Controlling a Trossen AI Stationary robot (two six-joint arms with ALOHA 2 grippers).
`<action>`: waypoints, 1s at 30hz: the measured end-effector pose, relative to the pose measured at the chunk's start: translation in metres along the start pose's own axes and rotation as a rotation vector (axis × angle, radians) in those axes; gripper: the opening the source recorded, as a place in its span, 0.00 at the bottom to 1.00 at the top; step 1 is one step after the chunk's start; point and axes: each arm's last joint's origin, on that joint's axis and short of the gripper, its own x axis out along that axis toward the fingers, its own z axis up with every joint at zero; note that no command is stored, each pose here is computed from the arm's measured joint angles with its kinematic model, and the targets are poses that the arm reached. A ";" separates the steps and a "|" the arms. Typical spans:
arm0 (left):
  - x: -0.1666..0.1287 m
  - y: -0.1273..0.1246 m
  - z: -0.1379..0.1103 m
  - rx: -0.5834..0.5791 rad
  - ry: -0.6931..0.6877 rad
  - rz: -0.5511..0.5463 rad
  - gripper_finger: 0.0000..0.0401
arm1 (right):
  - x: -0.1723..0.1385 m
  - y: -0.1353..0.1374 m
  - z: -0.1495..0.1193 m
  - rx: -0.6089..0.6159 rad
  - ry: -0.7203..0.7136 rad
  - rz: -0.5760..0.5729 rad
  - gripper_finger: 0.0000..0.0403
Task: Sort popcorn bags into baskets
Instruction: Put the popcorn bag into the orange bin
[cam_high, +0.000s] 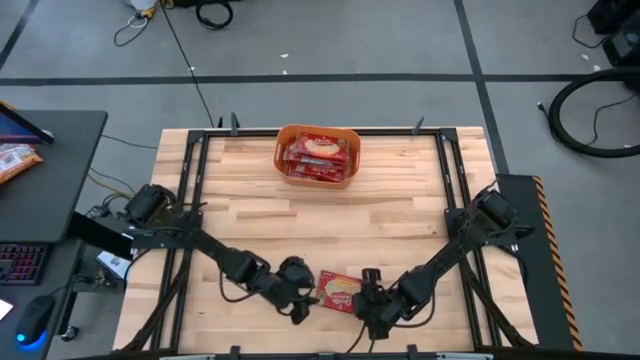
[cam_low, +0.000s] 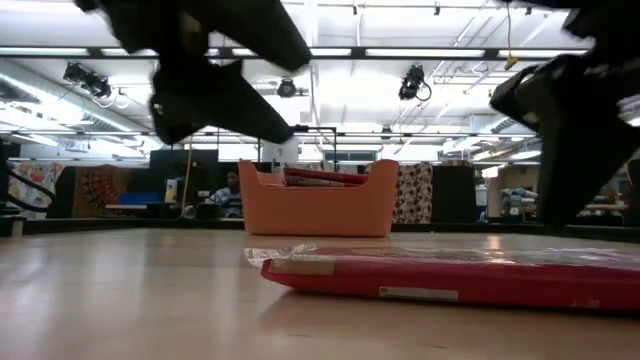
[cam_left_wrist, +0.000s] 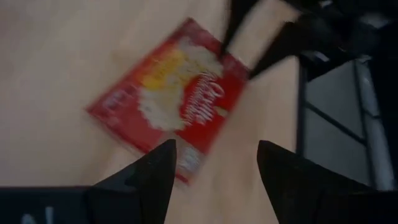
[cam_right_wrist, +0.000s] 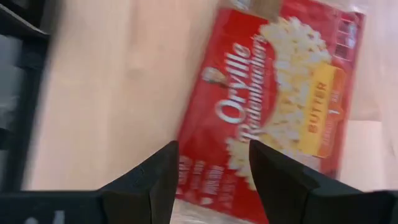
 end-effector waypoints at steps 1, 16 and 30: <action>-0.001 -0.003 -0.002 -0.013 -0.002 -0.014 0.57 | 0.003 -0.002 0.000 -0.008 0.001 -0.012 0.49; -0.011 -0.017 0.000 -0.077 -0.087 -0.005 0.57 | 0.027 -0.110 0.021 0.049 0.165 -0.286 0.43; -0.005 -0.001 0.022 -0.004 -0.072 0.127 0.57 | -0.059 -0.160 0.051 0.013 0.054 -0.343 0.36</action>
